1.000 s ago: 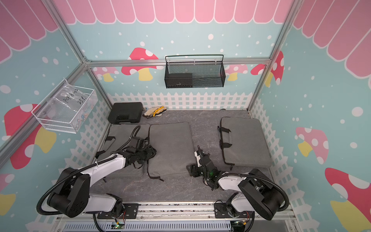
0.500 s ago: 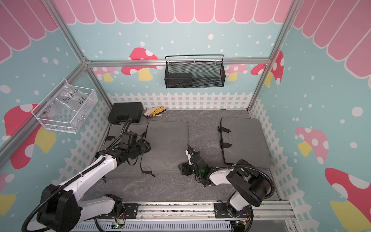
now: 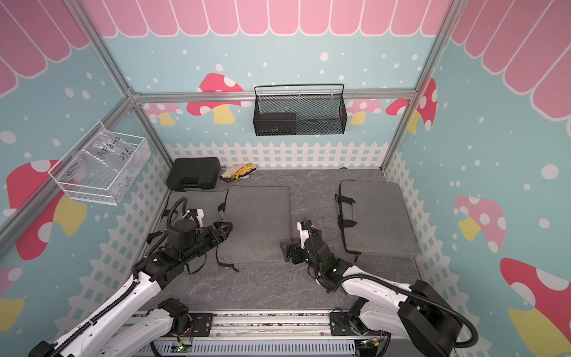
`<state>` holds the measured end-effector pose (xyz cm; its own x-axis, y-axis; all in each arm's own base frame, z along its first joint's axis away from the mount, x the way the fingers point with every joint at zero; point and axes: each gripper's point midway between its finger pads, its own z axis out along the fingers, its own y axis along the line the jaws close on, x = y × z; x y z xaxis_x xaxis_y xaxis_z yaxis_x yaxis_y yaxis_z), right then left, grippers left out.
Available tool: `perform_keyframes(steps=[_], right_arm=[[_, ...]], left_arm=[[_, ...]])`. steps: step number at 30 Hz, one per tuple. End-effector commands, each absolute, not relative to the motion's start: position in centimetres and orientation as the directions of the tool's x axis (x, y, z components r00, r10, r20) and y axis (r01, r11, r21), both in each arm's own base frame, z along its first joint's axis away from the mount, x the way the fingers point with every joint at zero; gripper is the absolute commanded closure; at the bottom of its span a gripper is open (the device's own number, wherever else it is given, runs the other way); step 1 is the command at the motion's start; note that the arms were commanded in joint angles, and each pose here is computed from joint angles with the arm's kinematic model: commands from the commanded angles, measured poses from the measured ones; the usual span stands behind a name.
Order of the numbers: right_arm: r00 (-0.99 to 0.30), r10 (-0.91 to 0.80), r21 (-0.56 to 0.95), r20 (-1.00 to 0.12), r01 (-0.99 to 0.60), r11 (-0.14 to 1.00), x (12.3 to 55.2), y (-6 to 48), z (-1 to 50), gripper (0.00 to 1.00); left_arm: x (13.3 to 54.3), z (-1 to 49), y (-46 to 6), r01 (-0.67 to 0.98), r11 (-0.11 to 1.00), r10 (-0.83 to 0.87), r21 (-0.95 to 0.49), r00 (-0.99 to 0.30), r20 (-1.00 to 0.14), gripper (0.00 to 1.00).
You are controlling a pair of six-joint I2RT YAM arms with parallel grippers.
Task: Put the mouse into the laptop bag
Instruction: Adjust the zippered laptop bag at the center of the board.
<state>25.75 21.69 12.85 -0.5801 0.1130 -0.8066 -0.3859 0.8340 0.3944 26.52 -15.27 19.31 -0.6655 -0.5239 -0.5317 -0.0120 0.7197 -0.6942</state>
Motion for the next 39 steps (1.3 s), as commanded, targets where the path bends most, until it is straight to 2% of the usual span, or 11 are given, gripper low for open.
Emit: perform_keyframes(steps=[1, 4, 9, 14, 20, 25, 31, 39], right_arm=[[-0.588, 0.101, 0.339, -0.802, -0.310, 0.888, 25.6, 17.8, 11.7, 0.07], [-0.571, 0.164, 0.380, -0.805, -0.282, 0.881, 26.1, 15.0, 12.5, 0.06], [-0.548, 0.201, 0.365, -0.812, -0.208, 0.907, 26.4, 11.4, 12.9, 0.03], [-0.545, 0.254, 0.395, -0.799, -0.157, 0.905, 26.8, 9.3, 13.0, 0.00], [-0.444, 0.320, 0.359, -0.837, -0.004, 0.933, 27.7, 4.4, 15.3, 0.00], [-0.423, 0.355, 0.329, -0.834, 0.137, 0.935, 27.7, 1.1, 13.9, 0.00], [-0.380, 0.388, 0.356, -0.840, 0.155, 0.922, 27.3, 0.2, 14.3, 0.00], [-0.405, 0.468, 0.438, -0.786, 0.170, 0.883, 27.6, -1.3, 12.6, 0.00]], left_arm=[[25.8, 21.6, -18.6, 0.107, 0.659, -0.519, -0.744, -0.652, -0.553, 0.20], [24.7, 22.2, -22.2, 0.184, 0.618, -0.489, -0.765, -0.672, -0.556, 0.20], [23.4, 22.4, -28.9, 0.280, 0.545, -0.428, -0.790, -0.718, -0.549, 0.20], [22.5, 21.4, -36.6, 0.328, 0.530, -0.316, -0.782, -0.780, -0.541, 0.22], [21.3, 19.2, -46.6, 0.368, 0.427, -0.191, -0.826, -0.857, -0.480, 0.25], [21.0, 15.3, -54.1, 0.313, 0.351, -0.048, -0.882, -0.935, -0.351, 0.31], [21.8, 11.8, -58.1, 0.255, 0.360, 0.001, -0.898, -0.962, -0.273, 0.32], [23.7, 8.9, -59.1, 0.192, 0.371, -0.031, -0.909, -0.975, -0.218, 0.32]])
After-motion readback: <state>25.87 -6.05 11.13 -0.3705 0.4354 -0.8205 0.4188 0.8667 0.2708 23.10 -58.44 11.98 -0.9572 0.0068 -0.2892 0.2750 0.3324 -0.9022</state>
